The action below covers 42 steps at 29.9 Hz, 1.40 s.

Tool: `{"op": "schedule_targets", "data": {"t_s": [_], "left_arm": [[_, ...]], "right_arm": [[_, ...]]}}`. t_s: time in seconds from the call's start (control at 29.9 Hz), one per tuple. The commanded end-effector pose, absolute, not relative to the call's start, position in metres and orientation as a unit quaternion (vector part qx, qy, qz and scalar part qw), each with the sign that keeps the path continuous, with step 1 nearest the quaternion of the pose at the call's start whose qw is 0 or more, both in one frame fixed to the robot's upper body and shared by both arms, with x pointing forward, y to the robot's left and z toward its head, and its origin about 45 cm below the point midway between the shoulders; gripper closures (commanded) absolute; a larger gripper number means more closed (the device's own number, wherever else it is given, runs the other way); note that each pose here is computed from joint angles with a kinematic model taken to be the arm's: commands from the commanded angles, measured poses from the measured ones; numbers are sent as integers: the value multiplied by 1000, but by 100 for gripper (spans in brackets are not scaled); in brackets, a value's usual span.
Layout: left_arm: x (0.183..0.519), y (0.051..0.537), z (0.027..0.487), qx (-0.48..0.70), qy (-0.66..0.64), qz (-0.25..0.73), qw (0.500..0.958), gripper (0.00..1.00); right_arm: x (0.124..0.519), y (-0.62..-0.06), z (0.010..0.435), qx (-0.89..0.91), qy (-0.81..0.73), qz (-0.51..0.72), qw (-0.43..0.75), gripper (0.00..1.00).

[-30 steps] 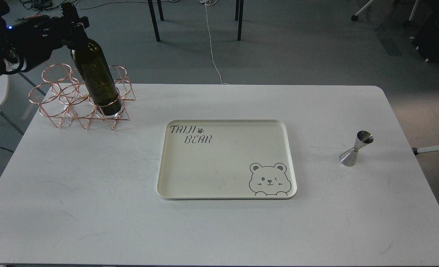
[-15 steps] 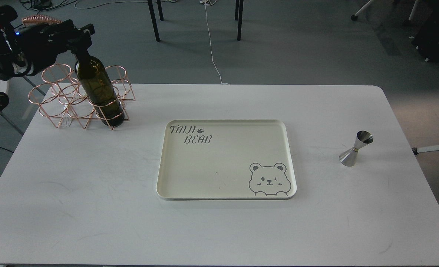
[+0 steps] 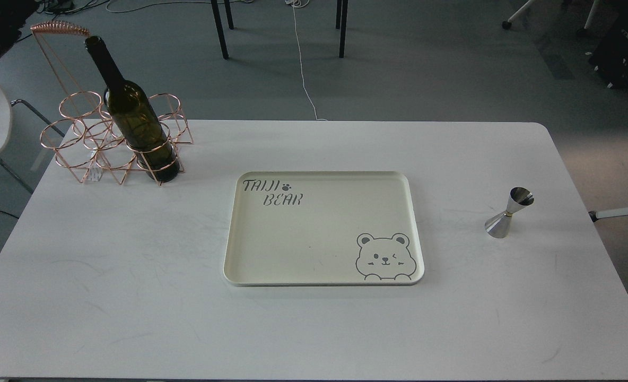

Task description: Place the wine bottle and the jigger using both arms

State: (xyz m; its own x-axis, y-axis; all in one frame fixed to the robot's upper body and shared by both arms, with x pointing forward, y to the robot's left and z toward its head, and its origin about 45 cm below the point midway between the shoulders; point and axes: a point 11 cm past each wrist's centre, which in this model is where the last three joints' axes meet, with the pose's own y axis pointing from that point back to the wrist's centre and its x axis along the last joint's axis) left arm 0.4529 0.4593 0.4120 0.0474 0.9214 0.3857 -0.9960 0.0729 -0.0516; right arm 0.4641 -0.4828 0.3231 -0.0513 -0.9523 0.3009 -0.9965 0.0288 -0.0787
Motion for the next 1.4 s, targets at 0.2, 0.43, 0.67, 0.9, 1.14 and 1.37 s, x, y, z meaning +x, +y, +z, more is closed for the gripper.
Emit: {"op": "schedule_targets", "data": {"t_s": [0.2,0.43,0.67,0.9,1.14,1.37], "left_arm": [[437,498,402,-73,-6,703,707,2],[418,527,363,-219,114,698,672,2],[409,537,330,-249,150,693,660,2],[411,533,317,-283,174,688,645,2],[397,540,291,-297,202,694,623,2],[389,544,277,-307,219,699,608,2]], "right_arm": [[451,-493,296,668,-737,90,49,1],[446,-500,282,643,-765,9,-23,1],[442,-511,279,605,-780,-80,-137,1],[432,-515,261,595,-783,-106,-151,1],[417,-521,246,591,-768,-134,-208,1],[410,-525,244,611,-748,-135,-223,1]]}}
